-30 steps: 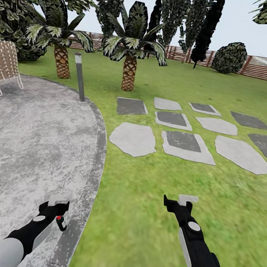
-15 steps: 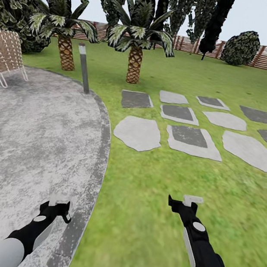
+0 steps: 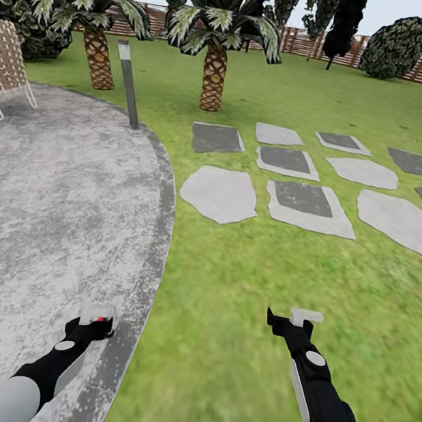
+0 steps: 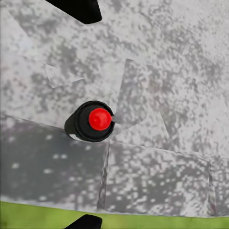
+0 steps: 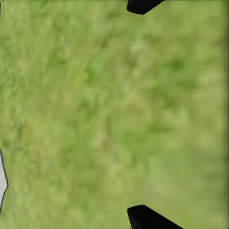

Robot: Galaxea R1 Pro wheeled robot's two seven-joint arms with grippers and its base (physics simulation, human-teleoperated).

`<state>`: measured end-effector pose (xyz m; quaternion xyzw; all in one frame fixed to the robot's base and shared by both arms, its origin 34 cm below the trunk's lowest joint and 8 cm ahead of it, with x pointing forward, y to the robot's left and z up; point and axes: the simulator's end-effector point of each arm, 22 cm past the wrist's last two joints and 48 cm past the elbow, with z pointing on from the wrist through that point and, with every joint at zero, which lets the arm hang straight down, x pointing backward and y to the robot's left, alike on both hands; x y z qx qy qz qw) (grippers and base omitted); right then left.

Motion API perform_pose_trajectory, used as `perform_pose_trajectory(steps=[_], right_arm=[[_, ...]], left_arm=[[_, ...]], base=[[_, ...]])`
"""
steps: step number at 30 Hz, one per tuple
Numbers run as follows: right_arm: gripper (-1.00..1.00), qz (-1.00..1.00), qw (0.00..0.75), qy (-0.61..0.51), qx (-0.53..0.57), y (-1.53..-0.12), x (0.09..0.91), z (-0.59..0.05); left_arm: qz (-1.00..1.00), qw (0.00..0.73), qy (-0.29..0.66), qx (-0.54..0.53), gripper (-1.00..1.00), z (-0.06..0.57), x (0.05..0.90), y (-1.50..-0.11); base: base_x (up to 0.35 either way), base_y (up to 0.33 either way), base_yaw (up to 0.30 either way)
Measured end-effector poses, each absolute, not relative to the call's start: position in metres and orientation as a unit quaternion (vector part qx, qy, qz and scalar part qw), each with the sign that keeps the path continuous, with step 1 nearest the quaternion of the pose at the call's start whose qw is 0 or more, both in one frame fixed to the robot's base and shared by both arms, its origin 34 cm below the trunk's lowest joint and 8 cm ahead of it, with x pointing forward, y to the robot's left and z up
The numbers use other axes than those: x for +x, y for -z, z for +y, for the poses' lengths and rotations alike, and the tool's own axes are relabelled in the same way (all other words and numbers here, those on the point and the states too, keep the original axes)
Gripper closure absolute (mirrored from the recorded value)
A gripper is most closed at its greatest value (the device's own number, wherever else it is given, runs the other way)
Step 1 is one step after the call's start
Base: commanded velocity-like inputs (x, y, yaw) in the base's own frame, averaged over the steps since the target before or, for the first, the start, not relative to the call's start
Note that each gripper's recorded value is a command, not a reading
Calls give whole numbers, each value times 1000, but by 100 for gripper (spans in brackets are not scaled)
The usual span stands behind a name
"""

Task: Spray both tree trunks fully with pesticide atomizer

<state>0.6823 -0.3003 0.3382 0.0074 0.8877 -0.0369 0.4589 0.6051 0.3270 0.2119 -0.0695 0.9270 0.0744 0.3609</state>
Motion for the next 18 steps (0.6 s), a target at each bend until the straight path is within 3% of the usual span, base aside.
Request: perform_pose_trajectory(steps=[18], right_arm=[[-100,904,426,38,6,-292,668,-301]], left_arm=[[933,347,-74,-66,-100,325,593,-180]], base=[[0,0,0]])
